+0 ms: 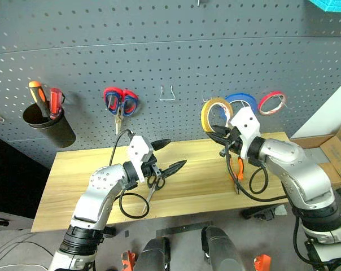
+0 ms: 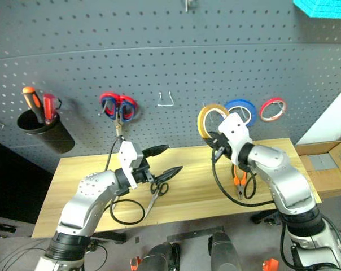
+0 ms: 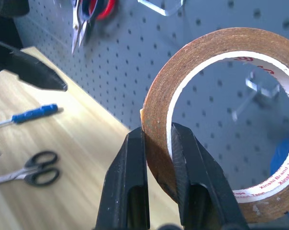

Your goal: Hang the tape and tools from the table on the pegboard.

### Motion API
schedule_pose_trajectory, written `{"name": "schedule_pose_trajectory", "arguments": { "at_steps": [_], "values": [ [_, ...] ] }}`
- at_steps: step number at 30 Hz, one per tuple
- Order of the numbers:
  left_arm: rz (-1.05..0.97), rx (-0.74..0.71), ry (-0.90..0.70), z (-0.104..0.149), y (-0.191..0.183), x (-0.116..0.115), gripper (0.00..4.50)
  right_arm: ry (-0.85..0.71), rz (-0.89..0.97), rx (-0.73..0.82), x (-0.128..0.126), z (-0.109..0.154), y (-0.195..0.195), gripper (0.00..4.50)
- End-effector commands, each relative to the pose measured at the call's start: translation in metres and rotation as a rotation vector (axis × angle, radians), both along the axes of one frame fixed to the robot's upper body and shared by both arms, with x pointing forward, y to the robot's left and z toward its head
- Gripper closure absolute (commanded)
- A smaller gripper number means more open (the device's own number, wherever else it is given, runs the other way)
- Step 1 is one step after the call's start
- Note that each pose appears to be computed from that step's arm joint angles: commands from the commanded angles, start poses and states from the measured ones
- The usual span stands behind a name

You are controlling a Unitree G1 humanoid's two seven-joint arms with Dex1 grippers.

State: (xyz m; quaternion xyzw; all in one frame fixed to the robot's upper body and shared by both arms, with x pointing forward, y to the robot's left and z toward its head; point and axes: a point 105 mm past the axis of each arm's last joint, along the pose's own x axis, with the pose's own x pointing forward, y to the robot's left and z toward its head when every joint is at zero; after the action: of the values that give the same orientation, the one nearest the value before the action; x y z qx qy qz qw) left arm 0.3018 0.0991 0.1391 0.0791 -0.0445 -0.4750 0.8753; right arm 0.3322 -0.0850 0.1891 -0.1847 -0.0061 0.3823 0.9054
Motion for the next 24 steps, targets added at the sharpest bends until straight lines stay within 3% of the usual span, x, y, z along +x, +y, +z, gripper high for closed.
{"name": "schedule_pose_trajectory", "arguments": {
  "at_steps": [1,6,9,17,22,24],
  "values": [
    [0.014,-0.008,-0.047,0.012,0.002,-0.003,0.05,-0.068,0.039,0.001,0.002,0.009,0.014,4.40],
    [0.029,-0.003,-0.058,0.013,0.003,-0.002,0.05,-0.088,-0.082,-0.051,0.028,0.000,0.018,4.40],
    [0.051,0.012,-0.085,0.016,0.005,0.000,0.05,-0.071,-0.130,0.002,0.037,0.007,0.017,4.40],
    [0.048,0.001,-0.092,0.021,0.001,0.000,0.05,0.021,-0.242,-0.064,0.047,-0.017,0.004,1.82],
    [0.035,-0.004,-0.089,0.023,-0.003,-0.002,0.05,0.027,-0.229,-0.077,0.038,-0.019,-0.006,0.10],
    [0.032,0.018,-0.066,0.017,-0.002,-0.002,0.05,0.193,-0.111,-0.023,0.011,-0.032,-0.013,0.04]
  ]
}}
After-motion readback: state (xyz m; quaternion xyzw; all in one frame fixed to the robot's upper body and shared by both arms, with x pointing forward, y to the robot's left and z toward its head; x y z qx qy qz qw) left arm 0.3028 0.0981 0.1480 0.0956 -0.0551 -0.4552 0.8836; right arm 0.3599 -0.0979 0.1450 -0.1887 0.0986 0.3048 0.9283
